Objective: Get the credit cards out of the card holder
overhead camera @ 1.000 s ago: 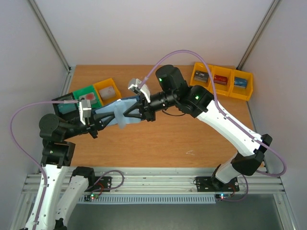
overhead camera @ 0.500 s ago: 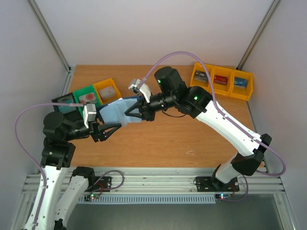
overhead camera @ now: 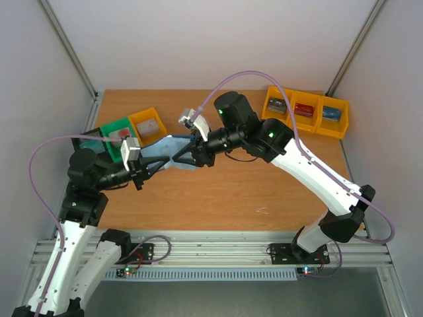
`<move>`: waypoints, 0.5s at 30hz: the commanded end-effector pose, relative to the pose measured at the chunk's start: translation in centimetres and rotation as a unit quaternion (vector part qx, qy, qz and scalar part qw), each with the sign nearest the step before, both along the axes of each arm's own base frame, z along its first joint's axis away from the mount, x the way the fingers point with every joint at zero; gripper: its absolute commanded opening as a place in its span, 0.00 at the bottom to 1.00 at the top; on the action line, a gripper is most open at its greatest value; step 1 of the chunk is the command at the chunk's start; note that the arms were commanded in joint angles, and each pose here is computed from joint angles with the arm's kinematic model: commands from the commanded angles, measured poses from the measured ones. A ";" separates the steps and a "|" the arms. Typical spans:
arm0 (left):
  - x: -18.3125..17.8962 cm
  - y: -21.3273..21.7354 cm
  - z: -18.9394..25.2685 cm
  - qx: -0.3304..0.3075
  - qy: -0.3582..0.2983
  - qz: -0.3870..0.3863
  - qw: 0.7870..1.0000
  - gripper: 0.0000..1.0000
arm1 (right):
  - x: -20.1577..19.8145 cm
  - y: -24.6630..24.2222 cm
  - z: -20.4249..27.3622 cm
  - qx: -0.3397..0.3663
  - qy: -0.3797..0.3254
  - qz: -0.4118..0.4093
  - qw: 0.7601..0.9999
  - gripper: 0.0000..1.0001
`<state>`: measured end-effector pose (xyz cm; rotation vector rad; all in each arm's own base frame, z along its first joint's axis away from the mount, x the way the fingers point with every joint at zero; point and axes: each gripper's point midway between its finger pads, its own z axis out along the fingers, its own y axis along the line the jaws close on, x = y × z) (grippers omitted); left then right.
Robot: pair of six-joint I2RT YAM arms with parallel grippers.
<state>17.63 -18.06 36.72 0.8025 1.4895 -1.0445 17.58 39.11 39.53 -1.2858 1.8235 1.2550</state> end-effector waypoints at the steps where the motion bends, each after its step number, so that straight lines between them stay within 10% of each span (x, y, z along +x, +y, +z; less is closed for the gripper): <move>1: -0.1 -0.1 0.9 -0.019 0.001 -0.002 1.000 0.00 | -0.3 -1.7 1.9 0.034 -0.009 0.007 0.999 0.42; 15: -0.5 -0.1 0.7 -0.022 0.007 -0.005 1.000 0.00 | 2.2 -6.0 0.4 0.002 -0.003 -0.054 0.999 0.51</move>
